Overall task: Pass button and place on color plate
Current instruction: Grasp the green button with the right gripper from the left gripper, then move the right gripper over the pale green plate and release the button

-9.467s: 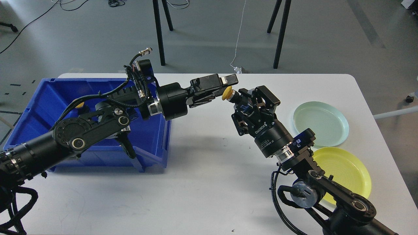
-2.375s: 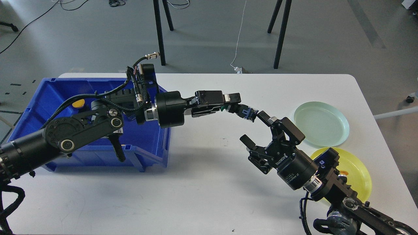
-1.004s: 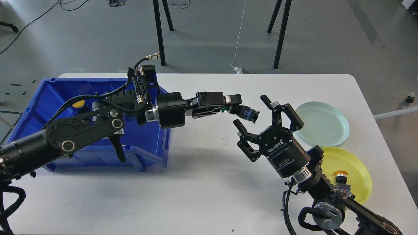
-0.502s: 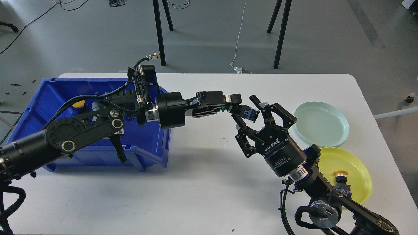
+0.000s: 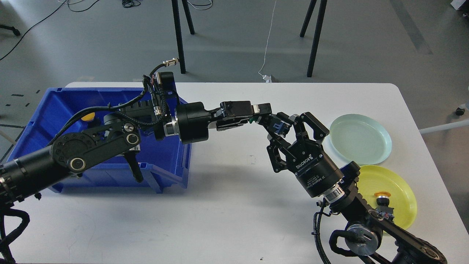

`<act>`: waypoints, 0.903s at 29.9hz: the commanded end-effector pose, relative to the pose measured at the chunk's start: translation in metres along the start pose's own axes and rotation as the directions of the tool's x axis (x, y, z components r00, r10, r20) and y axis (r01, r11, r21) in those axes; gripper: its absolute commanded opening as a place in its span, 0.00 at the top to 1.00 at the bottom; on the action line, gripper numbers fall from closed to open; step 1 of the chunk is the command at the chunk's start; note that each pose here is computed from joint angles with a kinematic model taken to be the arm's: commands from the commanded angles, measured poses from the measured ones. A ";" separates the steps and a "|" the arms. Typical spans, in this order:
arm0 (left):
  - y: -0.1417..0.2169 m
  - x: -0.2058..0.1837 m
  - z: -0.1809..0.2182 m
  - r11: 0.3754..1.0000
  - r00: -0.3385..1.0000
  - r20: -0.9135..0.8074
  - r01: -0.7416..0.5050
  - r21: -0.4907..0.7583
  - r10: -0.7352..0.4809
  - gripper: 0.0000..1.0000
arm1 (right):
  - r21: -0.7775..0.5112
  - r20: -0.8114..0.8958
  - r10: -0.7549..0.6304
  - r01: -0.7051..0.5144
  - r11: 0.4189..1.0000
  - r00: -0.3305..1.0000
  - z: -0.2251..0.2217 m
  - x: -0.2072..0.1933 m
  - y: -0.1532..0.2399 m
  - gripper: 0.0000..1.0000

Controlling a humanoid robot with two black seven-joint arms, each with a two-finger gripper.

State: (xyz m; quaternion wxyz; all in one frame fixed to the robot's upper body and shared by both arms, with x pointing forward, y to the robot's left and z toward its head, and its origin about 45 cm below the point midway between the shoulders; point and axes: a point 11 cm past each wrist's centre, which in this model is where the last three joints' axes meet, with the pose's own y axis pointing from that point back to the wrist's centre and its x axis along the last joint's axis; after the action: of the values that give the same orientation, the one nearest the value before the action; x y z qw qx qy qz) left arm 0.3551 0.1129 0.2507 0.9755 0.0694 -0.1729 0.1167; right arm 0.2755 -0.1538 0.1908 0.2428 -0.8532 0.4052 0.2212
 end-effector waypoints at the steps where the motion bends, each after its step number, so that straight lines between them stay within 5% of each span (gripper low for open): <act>1: -0.001 0.000 0.000 1.000 1.000 0.005 -0.013 -0.002 0.013 0.78 | 0.001 0.001 0.004 -0.004 1.000 1.000 0.000 0.001 0.000 1.00; 4: 0.000 -0.003 -0.003 0.999 0.999 -0.004 -0.034 -0.007 0.034 0.45 | 0.001 0.003 0.001 -0.001 1.000 1.000 0.000 0.000 0.000 1.00; 10: -0.002 -0.004 0.000 0.999 0.999 -0.008 -0.038 -0.021 0.038 0.22 | 0.001 0.004 0.001 -0.001 1.000 1.000 0.000 0.000 0.001 1.00; 18: -0.002 -0.004 -0.001 0.999 0.999 -0.009 -0.040 -0.021 0.040 0.19 | 0.037 -0.001 0.035 -0.035 0.999 0.999 -0.009 0.007 0.003 1.00; 27: 0.000 -0.003 -0.001 0.998 0.998 -0.021 -0.056 -0.029 0.055 0.19 | 0.144 -0.404 0.469 -0.451 0.881 0.786 -0.108 0.136 0.066 1.00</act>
State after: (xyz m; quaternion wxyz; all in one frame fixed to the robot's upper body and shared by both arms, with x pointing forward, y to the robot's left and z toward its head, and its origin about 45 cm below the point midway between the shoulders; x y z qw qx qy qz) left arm 0.3524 0.1114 0.2481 0.9744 0.0522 -0.1687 0.1389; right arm 0.3132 -0.2788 0.1878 0.1806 -0.7819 0.5837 0.1240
